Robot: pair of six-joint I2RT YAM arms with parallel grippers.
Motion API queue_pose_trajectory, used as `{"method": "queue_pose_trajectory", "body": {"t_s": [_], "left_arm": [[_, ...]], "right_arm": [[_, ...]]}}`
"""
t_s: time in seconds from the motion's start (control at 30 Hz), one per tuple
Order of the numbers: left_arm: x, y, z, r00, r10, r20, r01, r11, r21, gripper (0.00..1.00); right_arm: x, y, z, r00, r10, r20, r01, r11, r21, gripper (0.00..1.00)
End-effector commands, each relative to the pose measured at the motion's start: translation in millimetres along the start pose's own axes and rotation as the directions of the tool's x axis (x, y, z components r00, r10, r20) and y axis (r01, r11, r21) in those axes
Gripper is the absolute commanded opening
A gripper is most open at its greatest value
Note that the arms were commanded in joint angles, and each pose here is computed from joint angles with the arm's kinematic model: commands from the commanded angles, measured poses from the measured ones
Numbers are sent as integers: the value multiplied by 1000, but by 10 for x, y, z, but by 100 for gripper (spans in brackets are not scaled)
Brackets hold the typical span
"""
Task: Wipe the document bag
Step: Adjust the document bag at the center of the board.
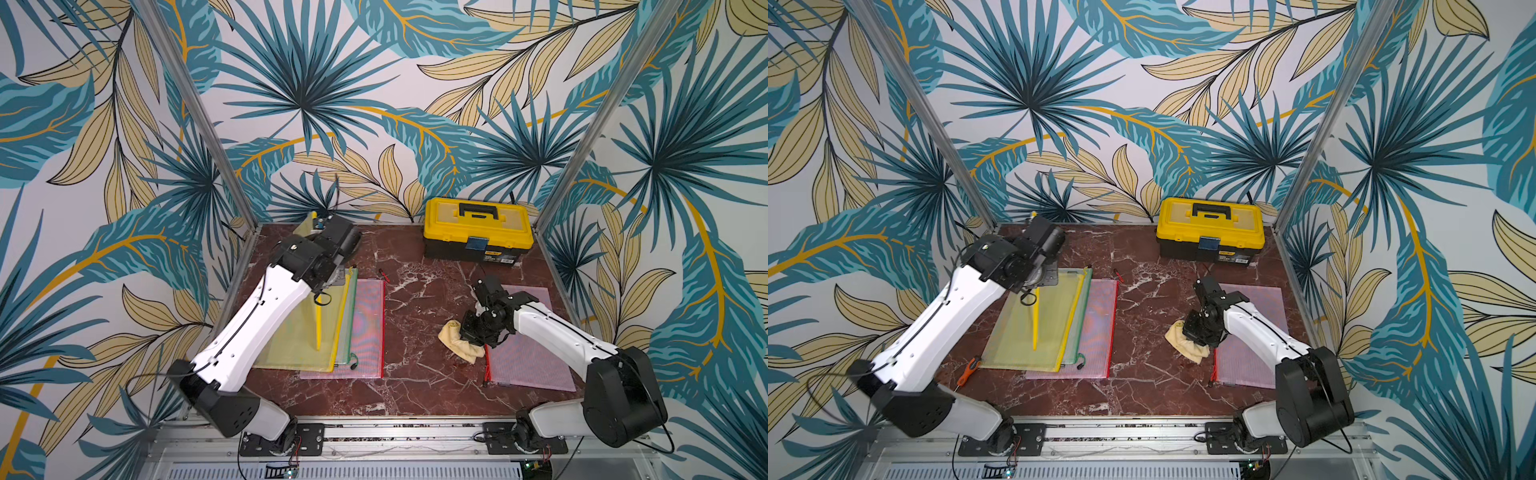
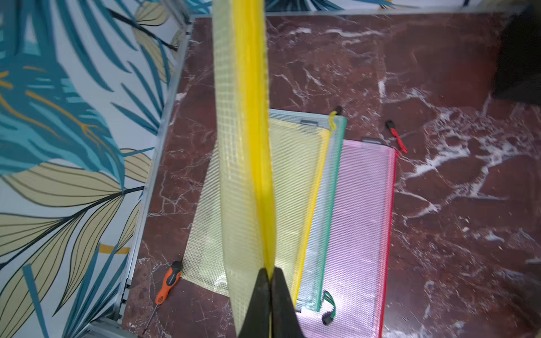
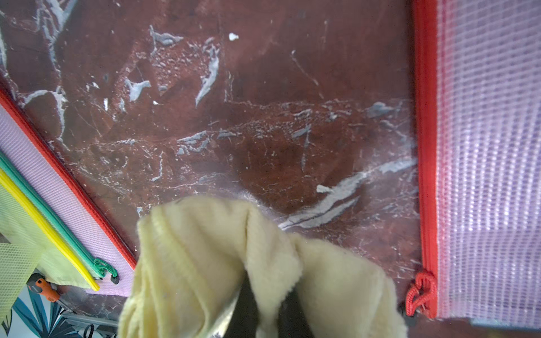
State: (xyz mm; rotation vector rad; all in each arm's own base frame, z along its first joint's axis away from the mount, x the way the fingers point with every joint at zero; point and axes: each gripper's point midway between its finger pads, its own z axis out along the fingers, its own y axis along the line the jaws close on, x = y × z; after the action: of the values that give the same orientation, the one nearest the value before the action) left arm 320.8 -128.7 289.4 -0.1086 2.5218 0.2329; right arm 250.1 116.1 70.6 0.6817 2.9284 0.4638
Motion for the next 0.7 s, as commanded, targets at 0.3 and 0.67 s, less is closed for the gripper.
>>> {"method": "queue_pose_trajectory", "body": {"t_s": [0.3,0.67], "left_arm": [[644,-2191,614,945,203,-255,-140,960,243,0],[429,-3292,669,936,182,-302,37,801,598,45]], "right_arm": [[50,-104,-373,995,-58,84,56,998,26,0],[182,8,-487,991,-97,90,98,995,-4,0]]}}
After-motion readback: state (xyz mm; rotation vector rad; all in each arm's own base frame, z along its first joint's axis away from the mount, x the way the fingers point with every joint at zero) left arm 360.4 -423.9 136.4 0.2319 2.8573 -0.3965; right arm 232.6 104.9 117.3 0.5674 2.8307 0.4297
